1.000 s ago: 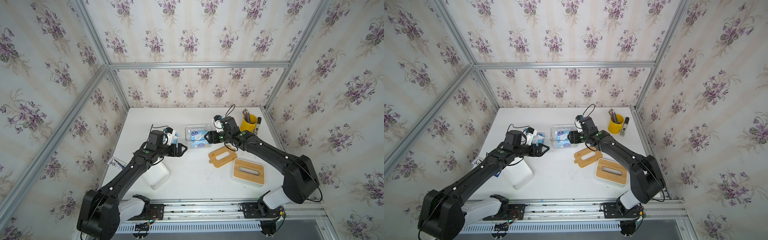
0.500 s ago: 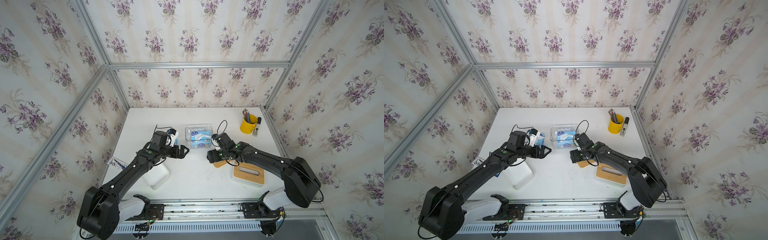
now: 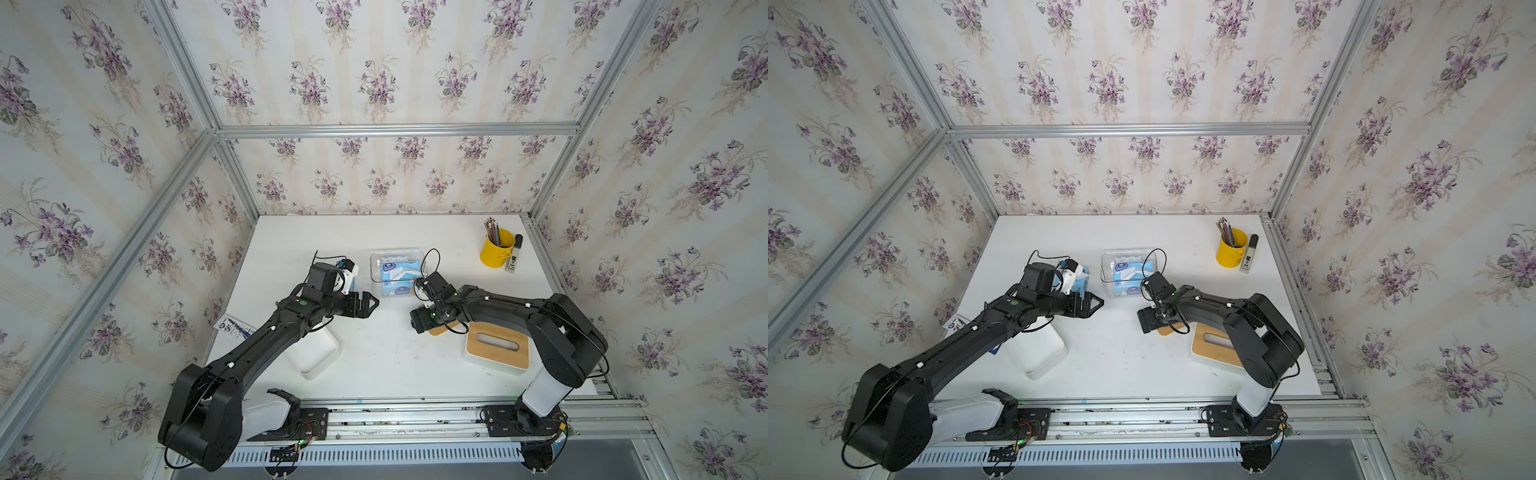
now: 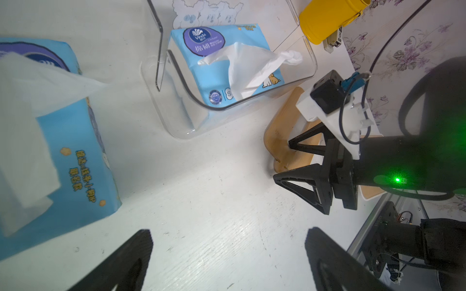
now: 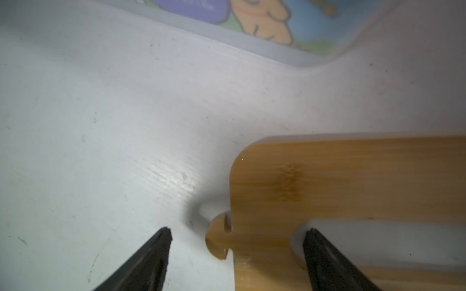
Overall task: Put the tissue paper into the tissue box
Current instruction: Pick up the box lid from the center of the board.
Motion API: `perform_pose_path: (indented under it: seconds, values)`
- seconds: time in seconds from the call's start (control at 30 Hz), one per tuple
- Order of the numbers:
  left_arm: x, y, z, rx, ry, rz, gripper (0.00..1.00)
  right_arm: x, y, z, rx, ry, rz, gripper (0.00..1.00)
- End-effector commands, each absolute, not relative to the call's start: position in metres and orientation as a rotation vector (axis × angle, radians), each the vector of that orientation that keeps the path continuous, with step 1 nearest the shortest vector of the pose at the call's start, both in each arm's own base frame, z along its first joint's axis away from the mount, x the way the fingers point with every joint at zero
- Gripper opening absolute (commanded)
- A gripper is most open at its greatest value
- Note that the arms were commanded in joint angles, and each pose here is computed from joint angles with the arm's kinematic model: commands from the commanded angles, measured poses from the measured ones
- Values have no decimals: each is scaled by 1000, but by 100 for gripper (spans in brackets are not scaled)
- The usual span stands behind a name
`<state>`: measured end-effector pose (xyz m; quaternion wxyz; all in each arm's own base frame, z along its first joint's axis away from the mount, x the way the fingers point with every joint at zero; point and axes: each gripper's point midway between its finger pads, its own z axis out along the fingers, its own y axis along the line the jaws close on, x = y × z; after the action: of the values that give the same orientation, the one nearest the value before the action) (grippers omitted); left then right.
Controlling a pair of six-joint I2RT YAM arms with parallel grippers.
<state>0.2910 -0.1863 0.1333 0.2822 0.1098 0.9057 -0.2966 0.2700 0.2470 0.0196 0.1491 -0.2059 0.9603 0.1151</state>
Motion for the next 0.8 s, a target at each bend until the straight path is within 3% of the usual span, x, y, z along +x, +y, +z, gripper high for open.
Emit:
perform_pose_path:
  seconds: [0.0, 0.23, 0.4, 0.47, 0.7, 0.77]
  values:
    - [295, -188, 136, 318, 2398, -789, 99, 271, 250, 18, -607, 2760, 342, 85]
    - [293, -186, 134, 321, 2406, -775, 99, 258, 294, 31, -491, 2795, 660, 81]
    - [292, -180, 134, 318, 2405, -736, 99, 258, 363, 80, -431, 2642, 1156, 81]
    - [293, -177, 134, 314, 2404, -715, 99, 258, 370, 96, -465, 2593, 1209, 81]
    - [292, -175, 136, 315, 2399, -698, 99, 275, 291, 75, -770, 2623, 456, 84]
    - [293, -174, 137, 311, 2396, -694, 99, 275, 277, 67, -793, 2644, 381, 84]
